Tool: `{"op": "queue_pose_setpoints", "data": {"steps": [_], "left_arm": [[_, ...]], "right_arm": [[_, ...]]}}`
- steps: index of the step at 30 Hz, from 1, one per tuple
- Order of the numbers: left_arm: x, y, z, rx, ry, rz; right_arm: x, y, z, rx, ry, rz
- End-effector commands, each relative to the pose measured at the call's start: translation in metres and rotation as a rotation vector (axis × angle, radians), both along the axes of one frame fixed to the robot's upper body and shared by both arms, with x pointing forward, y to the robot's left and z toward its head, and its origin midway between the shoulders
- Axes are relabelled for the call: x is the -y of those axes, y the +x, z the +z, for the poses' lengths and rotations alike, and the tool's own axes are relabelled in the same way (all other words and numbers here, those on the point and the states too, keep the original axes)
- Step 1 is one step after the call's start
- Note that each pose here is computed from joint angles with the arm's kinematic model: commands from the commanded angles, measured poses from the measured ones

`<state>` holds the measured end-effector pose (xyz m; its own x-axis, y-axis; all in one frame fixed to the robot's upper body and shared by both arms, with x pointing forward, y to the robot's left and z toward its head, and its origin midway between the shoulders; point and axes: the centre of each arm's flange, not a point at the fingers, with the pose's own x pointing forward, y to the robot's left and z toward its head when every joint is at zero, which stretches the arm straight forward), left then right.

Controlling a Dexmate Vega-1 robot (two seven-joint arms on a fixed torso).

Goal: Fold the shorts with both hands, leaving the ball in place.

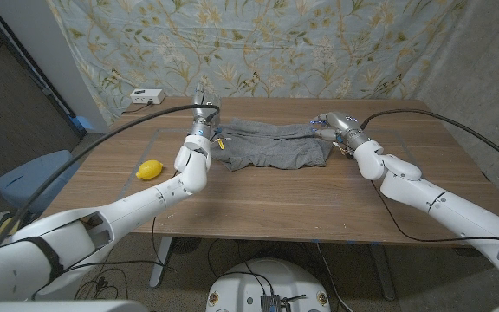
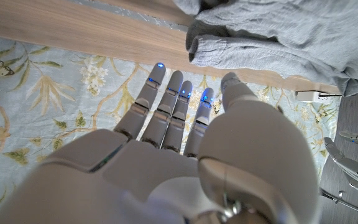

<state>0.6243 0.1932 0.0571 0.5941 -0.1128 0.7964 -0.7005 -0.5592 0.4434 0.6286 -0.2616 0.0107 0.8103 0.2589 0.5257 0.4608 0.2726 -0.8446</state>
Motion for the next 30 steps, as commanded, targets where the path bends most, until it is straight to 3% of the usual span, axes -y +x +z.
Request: {"op": "queue_pose_setpoints", "data": {"steps": [1, 15, 30], "left_arm": [[-0.005, -0.028, -0.010, -0.082, -0.178, -0.319], [-0.018, -0.030, -0.024, -0.295, -0.359, -0.471], [-0.028, -0.012, -0.031, -0.516, -0.518, -0.595]], "right_arm": [[0.008, -0.022, -0.013, -0.103, -0.021, 0.032], [0.005, -0.045, -0.031, -0.191, -0.062, 0.055], [-0.002, -0.064, -0.042, -0.277, -0.127, 0.081]]}}
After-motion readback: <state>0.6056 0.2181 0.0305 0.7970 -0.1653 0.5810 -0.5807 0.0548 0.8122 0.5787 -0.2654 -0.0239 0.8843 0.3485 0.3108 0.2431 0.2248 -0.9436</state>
